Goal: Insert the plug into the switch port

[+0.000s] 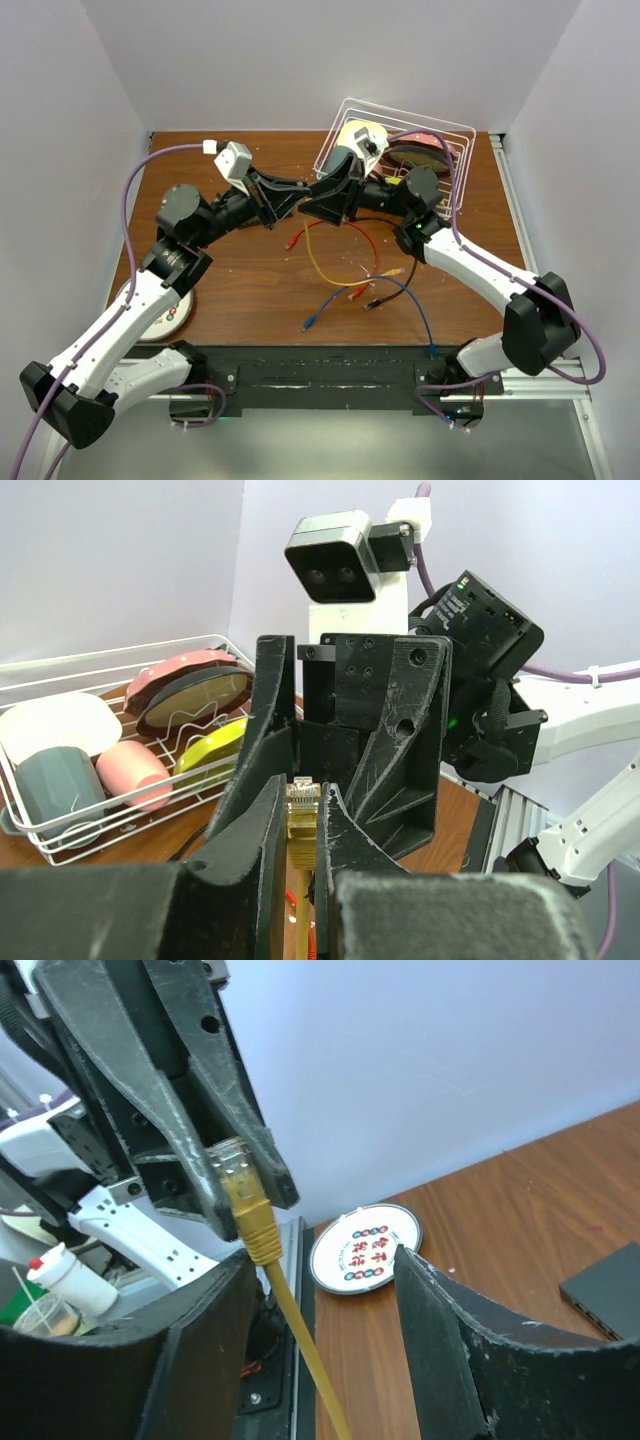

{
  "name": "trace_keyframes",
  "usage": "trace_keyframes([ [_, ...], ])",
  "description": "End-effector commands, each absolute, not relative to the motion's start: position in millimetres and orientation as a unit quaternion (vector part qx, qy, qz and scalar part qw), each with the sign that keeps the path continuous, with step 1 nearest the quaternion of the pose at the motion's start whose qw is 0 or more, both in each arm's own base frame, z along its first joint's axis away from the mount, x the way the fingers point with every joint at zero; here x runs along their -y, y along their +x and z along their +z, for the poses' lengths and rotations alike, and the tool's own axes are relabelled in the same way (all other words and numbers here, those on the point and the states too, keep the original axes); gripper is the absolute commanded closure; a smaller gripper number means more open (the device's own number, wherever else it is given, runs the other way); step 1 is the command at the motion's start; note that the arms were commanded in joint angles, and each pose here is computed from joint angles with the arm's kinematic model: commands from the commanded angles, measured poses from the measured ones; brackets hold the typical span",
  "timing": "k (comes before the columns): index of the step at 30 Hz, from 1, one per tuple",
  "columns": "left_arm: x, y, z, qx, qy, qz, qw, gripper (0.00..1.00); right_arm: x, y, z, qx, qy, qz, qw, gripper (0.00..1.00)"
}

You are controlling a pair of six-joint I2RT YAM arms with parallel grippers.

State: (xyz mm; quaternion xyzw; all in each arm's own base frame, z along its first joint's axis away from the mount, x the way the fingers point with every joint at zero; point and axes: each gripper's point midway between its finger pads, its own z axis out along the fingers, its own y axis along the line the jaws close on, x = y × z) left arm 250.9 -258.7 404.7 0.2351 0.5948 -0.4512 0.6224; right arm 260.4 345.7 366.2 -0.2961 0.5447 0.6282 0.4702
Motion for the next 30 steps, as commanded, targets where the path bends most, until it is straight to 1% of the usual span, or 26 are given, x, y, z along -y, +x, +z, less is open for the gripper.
trace_keyframes([
  [1,256.1,247.5,421.1,-0.571,0.233,-0.458,0.640,1.00,-341.9,247.1,400.7,-0.487,-0.311,0.656,0.486,0.41],
  [5,255.6,249.9,418.3,-0.575,0.232,-0.453,0.640,1.00,-339.8,243.3,407.8,-0.470,-0.314,0.666,0.487,0.42],
  [6,255.0,250.9,417.7,-0.577,0.229,-0.453,0.641,1.00,-339.6,243.9,407.9,-0.469,-0.314,0.666,0.488,0.49],
  [8,255.7,251.7,416.0,-0.578,0.229,-0.452,0.639,1.00,-338.6,244.8,408.9,-0.466,-0.310,0.671,0.486,0.53],
  [9,255.4,251.7,415.8,-0.578,0.228,-0.452,0.640,1.00,-338.3,246.4,409.2,-0.467,-0.308,0.672,0.486,0.59],
  [10,255.4,251.8,415.4,-0.578,0.229,-0.451,0.640,1.00,-341.0,247.4,404.9,-0.471,-0.309,0.675,0.476,0.73],
  [11,255.4,252.4,415.2,-0.578,0.229,-0.451,0.640,1.00,-342.2,247.8,407.1,-0.469,-0.312,0.676,0.475,0.84],
  [13,255.8,253.4,414.2,-0.579,0.228,-0.451,0.640,1.00,-344.7,249.5,405.8,-0.472,-0.312,0.681,0.465,1.00],
  [21,252.4,259.0,414.3,-0.585,0.215,-0.440,0.646,1.00,-347.6,257.3,400.5,-0.476,-0.312,0.682,0.458,1.00],
  [23,248.5,260.6,417.6,-0.585,0.208,-0.432,0.654,0.98,-347.8,258.9,398.6,-0.480,-0.314,0.679,0.458,1.00],
  [25,243.7,264.4,419.5,-0.588,0.196,-0.422,0.662,0.86,-346.6,261.2,398.6,-0.483,-0.313,0.675,0.462,1.00],
  [26,242.3,264.7,421.1,-0.588,0.193,-0.419,0.665,0.78,-346.4,263.3,398.4,-0.487,-0.310,0.672,0.463,1.00],
  [27,239.7,267.3,421.5,-0.591,0.185,-0.413,0.668,0.61,-344.1,270.4,398.9,-0.494,-0.299,0.667,0.471,1.00],
  [28,238.0,267.7,424.7,-0.590,0.183,-0.409,0.672,0.50,-343.6,277.5,396.3,-0.506,-0.295,0.657,0.474,1.00],
  [29,236.8,269.1,425.4,-0.591,0.181,-0.405,0.673,0.36,-342.4,283.6,395.8,-0.515,-0.288,0.650,0.479,1.00],
  [30,235.4,270.2,423.9,-0.597,0.177,-0.401,0.672,0.14,-338.2,292.9,396.5,-0.523,-0.280,0.640,0.489,1.00],
])
